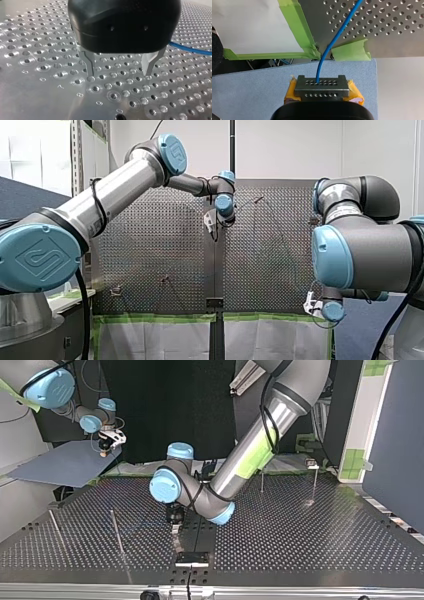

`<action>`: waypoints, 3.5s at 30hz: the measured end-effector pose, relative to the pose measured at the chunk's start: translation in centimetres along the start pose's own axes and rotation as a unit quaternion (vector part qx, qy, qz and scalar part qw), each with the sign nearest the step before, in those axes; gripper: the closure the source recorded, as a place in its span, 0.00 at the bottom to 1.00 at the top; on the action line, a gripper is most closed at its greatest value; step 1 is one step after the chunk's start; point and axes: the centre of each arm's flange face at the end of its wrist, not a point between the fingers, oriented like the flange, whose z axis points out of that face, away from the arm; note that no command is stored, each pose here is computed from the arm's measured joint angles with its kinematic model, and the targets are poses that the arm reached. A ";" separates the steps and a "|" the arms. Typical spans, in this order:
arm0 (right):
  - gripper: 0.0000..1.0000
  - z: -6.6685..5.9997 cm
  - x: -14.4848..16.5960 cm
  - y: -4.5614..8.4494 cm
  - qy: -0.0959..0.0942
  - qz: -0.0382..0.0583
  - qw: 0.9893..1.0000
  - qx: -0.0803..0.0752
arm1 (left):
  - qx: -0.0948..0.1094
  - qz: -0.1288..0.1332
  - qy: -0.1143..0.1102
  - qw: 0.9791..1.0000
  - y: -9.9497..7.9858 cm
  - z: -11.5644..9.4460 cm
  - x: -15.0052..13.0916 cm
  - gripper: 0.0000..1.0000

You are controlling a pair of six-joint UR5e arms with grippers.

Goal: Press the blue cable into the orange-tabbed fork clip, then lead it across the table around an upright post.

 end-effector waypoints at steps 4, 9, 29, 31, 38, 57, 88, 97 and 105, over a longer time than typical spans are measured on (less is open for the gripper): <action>1.00 0.1 -0.2 0.1 -0.001 0.003 1.000 0.003 | 0.001 0.001 0.001 1.000 -0.2 -0.1 0.1 0.08; 1.00 0.3 -0.1 0.1 -0.002 0.006 1.000 0.008 | 0.001 0.001 0.002 1.000 -0.2 -0.2 0.1 0.08; 1.00 0.3 -0.3 0.2 -0.012 0.005 1.000 0.008 | -0.031 -0.040 0.013 0.999 -0.8 -2.0 0.3 0.02; 1.00 0.3 -0.3 0.2 -0.012 0.004 1.000 0.008 | -0.035 -0.044 0.008 0.998 -1.1 -2.3 0.4 0.02; 1.00 0.3 -0.3 0.1 -0.012 0.003 1.000 0.009 | -0.037 -0.047 0.005 0.998 -1.8 -3.0 1.2 0.02; 1.00 0.2 -0.4 -0.3 -0.013 0.001 1.000 0.012 | -0.016 -0.047 0.002 0.999 -1.2 -5.5 1.4 0.02; 1.00 0.2 -0.5 -0.4 -0.016 -0.002 1.000 0.013 | -0.020 -0.013 0.013 1.000 -4.2 -10.0 2.7 0.02; 1.00 0.1 -0.5 -0.4 -0.016 -0.005 1.000 0.013 | -0.008 0.009 0.018 1.000 -5.9 -12.5 0.9 0.02; 1.00 0.1 -0.5 -0.4 -0.018 -0.006 1.000 0.014 | 0.016 0.048 0.027 0.998 -7.8 -15.9 -2.7 0.02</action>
